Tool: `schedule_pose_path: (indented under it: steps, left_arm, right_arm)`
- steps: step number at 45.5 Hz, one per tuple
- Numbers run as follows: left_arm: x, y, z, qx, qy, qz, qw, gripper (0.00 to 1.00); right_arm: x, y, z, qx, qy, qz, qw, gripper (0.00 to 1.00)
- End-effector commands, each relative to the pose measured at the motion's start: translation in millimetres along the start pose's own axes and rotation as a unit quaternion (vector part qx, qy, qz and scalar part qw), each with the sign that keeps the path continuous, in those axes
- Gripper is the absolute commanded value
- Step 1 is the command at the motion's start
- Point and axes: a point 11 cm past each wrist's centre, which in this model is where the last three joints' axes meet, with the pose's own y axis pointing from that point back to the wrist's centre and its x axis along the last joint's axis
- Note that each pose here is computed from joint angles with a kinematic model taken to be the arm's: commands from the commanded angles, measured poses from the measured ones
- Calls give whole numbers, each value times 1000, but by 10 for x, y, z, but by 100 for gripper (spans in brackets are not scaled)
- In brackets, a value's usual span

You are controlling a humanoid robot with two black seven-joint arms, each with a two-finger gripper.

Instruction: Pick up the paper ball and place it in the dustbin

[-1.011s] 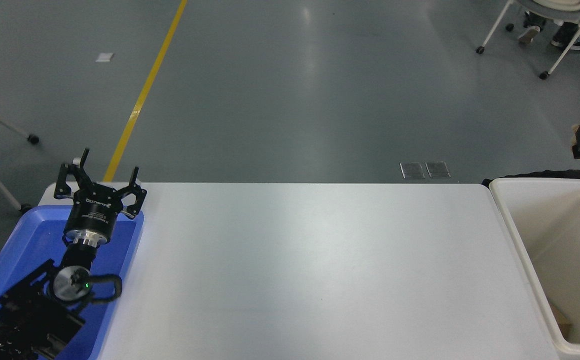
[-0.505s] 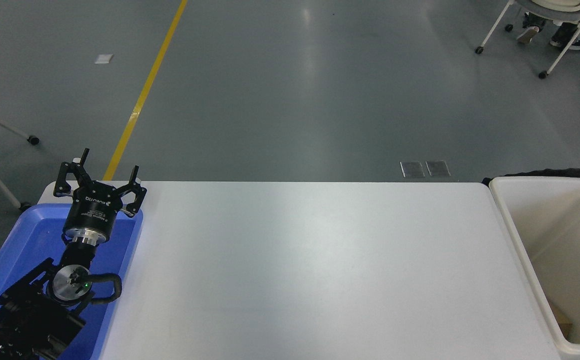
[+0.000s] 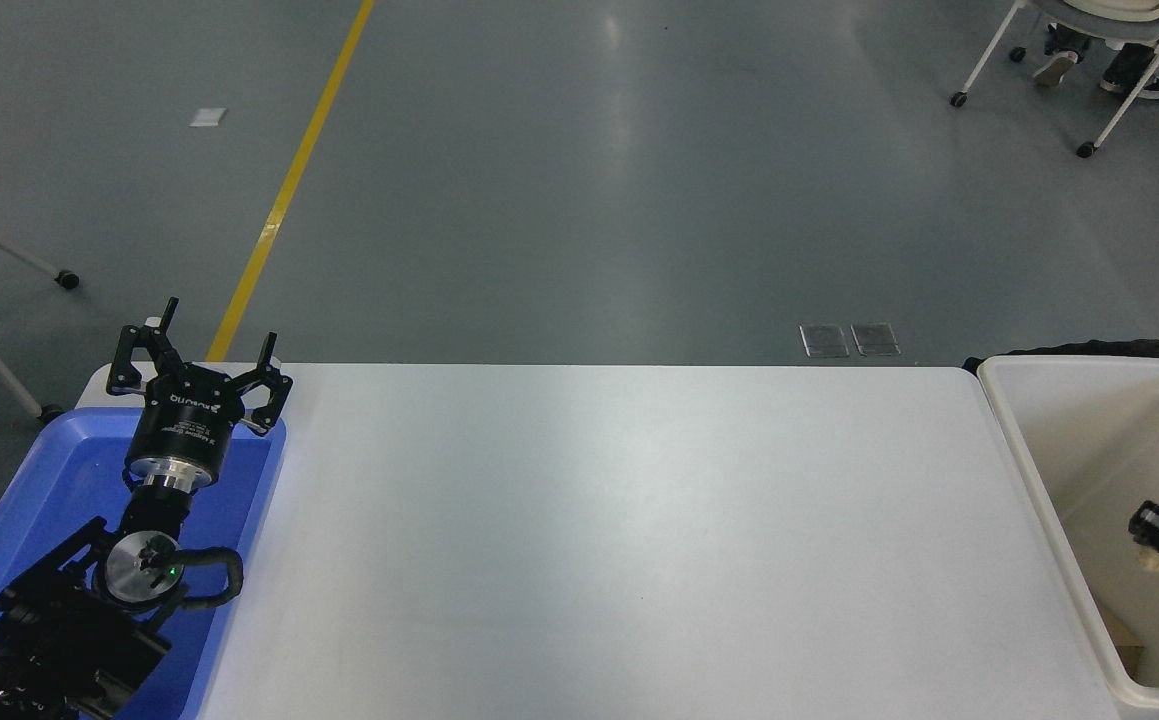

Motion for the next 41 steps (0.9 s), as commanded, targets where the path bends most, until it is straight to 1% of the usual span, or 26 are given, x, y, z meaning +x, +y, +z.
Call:
schedule_pose_path:
  steps: [1,6,11,15,18,22,29,35,41]
  left_arm:
    - [0,1,-1,0,0,0,1000,100]
    - [-4,-5,0,0,0,0,1000,100]
    - [-11,-10,-1,0,0,-2,1000,100]
    - [-11,-10,-1,1,0,-2,1000,100]
    - [-16,-11,-6,2,-1,-3,1000,100]
    - [-18,-11,-11,3,-1,-4,1000,100]
    - [-19,-11,-12,4,0,-4,1000,100]
    - [-19,-10,-15,5,-1,-5,1000,100]
    - [-19,-10,-15,5,-1,-5,1000,100]
  right_arm:
    - [-95,-36,27,-7,-7,6,1000,100]
    - [9,-8,39,-8,-5,12,1000,100]
    - [255,65,14,-5,1,28,1000,100]
    - [369,103,3,-7,25,35,999,100]
    - [478,149,-114,4,42,36,998,100]
    - [742,308,-140,8,68,42,997,100]
    - [1294,722,-525,33,142,56,988,100]
    - [1587,1142,-935,53,204,43,977,100]
    - [1617,1654,-1357,69,270,-11,960,100]
